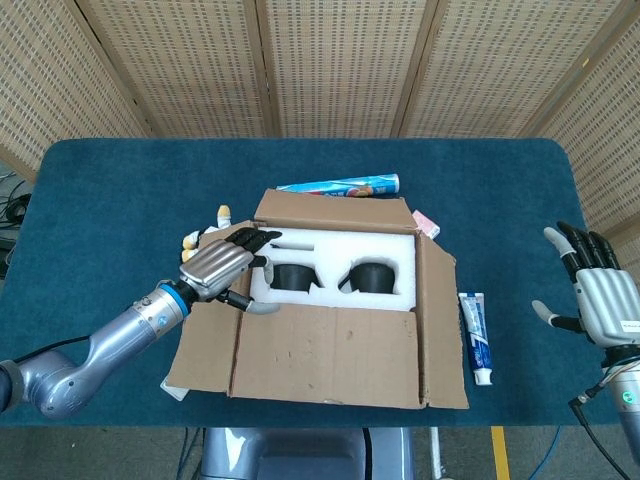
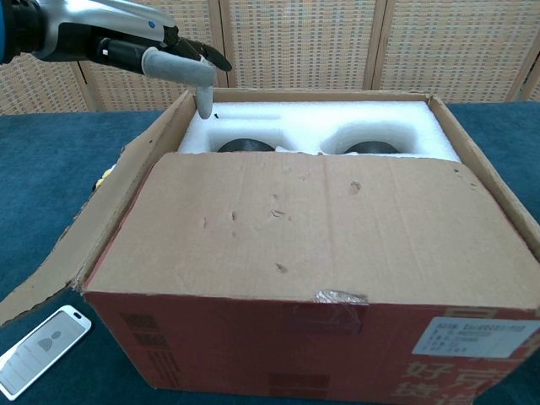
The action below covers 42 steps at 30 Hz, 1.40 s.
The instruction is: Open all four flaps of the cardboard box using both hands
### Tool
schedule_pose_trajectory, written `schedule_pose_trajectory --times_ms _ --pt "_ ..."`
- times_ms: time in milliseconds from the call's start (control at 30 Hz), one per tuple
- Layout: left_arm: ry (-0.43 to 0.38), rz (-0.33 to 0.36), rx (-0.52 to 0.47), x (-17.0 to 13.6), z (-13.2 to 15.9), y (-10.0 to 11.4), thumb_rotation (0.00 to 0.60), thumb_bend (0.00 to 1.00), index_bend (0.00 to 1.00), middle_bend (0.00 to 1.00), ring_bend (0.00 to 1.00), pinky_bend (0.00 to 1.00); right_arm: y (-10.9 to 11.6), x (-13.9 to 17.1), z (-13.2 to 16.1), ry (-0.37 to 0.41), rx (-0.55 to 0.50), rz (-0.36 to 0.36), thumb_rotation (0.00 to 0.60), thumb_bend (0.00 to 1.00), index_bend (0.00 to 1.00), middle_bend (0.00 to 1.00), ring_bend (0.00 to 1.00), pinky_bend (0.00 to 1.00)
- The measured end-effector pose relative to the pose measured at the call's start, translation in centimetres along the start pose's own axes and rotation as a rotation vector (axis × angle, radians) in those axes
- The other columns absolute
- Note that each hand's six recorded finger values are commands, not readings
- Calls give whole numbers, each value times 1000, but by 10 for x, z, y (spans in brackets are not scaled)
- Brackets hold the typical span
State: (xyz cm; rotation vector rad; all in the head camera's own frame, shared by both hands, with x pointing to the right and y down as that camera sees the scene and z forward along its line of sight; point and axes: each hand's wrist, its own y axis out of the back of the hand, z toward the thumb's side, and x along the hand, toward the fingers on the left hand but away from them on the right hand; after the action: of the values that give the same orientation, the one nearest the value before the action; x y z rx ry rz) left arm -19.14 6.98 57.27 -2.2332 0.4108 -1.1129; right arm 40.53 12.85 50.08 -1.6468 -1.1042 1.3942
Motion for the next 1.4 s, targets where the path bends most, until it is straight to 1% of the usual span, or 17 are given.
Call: schedule_pose_trajectory --times_ms 167,333,500,767,867,967,1400 --pt "-15 16 57 -2 4 -9 135 59 432 0 0 0 -1 1 -1 1 -5 1 600 260 71 33 0 0" --pt "-26 9 86 -2 7 -22 135 58 431 0 0 0 0 2 -2 -1 -8 -1 600 260 71 33 0 0" --pt "-31 -4 100 -1 10 -32 135 55 431 0 0 0 0 3 -4 -6 -10 -3 600 260 71 33 0 0" --pt "-36 -22 100 -2 13 -38 135 48 432 0 0 0 1 4 -7 -9 -15 -6 600 260 71 33 0 0" --pt "-39 -20 87 -4 15 -38 134 48 432 0 0 0 1 4 -7 -11 -15 -7 600 260 71 33 0 0" --pt "-43 -14 53 -6 16 -36 134 49 432 0 0 0 1 4 -8 -13 -15 -9 600 260 71 33 0 0" --pt "-78 -17 -168 -24 22 -21 135 43 430 0 0 0 1 2 -7 -11 -14 -8 600 260 71 33 0 0"
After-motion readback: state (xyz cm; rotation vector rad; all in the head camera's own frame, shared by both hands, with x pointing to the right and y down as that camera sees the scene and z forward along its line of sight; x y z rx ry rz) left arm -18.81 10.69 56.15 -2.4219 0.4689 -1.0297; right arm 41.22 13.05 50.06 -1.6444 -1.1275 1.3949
